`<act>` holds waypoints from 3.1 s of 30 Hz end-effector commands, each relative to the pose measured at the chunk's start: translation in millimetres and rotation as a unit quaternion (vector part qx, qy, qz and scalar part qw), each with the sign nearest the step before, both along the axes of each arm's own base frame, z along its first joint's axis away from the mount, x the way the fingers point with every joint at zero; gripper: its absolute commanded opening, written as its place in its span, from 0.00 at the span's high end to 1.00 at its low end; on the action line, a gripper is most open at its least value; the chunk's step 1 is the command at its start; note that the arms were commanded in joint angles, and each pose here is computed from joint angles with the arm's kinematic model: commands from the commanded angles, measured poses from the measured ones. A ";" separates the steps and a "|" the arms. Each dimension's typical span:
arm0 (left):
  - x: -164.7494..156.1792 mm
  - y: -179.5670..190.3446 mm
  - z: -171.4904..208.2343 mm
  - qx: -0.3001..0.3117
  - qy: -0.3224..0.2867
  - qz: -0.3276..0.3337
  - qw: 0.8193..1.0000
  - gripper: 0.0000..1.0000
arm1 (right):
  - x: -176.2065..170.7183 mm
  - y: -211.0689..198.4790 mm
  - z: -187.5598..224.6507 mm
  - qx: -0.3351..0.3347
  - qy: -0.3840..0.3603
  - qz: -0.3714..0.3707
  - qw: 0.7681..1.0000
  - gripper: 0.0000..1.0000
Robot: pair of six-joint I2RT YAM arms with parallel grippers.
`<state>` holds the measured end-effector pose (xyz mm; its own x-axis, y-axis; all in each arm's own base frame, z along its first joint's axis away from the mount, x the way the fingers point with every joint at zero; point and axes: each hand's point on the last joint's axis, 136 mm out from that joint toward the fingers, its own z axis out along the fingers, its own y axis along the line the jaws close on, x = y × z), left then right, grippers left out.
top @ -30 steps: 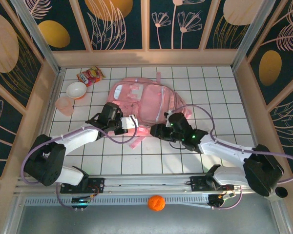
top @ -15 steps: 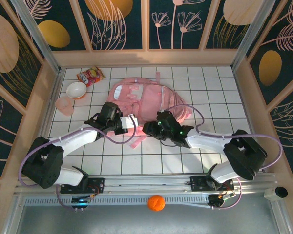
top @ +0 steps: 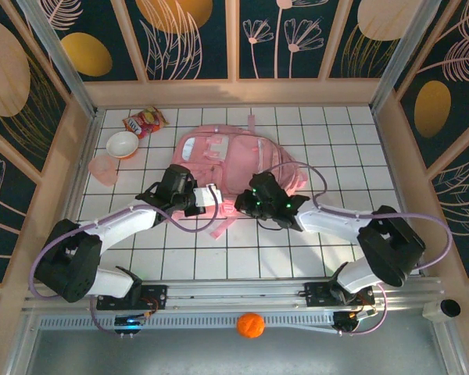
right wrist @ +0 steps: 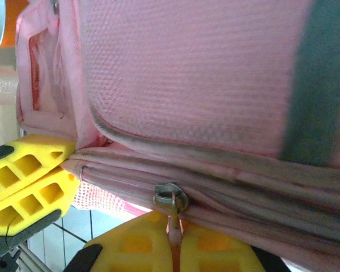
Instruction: Pack the student bag
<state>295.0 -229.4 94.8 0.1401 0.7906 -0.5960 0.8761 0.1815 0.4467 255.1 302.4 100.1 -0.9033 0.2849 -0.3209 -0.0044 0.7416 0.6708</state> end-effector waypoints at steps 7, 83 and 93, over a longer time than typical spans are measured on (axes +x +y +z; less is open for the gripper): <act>12.1 28.4 -3.3 0.026 -0.005 0.049 0.998 1.00 | -1.1 -93.2 -11.2 -0.077 0.008 -0.060 0.995 1.00; -31.5 -72.7 17.6 -0.079 -0.051 -0.199 0.975 0.42 | -34.5 -7.7 6.4 0.011 -0.044 0.101 0.994 1.00; -19.7 -74.4 -8.4 -0.036 -0.046 -0.159 0.986 0.94 | -32.4 -18.7 13.8 0.001 -0.050 0.098 0.994 1.00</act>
